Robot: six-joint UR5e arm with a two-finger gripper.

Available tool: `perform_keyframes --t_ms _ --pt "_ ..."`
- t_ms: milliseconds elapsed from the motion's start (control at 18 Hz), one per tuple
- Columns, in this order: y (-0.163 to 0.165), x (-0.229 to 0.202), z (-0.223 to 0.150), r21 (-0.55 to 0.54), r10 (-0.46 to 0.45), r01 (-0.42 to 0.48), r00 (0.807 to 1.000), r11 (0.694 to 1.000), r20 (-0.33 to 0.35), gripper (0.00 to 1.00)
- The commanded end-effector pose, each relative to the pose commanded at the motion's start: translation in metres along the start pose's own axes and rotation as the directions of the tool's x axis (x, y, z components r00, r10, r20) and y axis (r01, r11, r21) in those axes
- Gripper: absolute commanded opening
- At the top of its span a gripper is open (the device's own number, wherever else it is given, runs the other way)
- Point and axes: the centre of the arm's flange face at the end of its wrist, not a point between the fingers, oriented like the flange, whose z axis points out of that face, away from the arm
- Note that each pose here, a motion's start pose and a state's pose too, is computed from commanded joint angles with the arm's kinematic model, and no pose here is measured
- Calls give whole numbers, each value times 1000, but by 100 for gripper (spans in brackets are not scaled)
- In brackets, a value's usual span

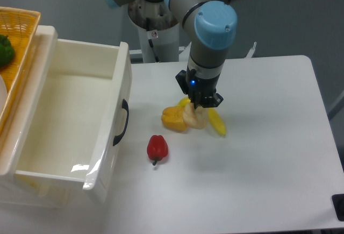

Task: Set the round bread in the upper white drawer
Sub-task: 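Lower the gripper onto the pale round bread roll and close it, then lift the bread roll and carry it toward the open white drawer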

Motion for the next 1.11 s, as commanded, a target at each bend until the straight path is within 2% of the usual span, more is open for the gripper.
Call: perform_keyframes --t_ms 444,889,1111 --pt "-1 -3 -8 16 -21 21 1000 1000 11 0" --pt "-11 0 -27 111 -119 120 993 987 -11 0" --pt "-5 4 -47 188 -186 189 982 964 -33 0"
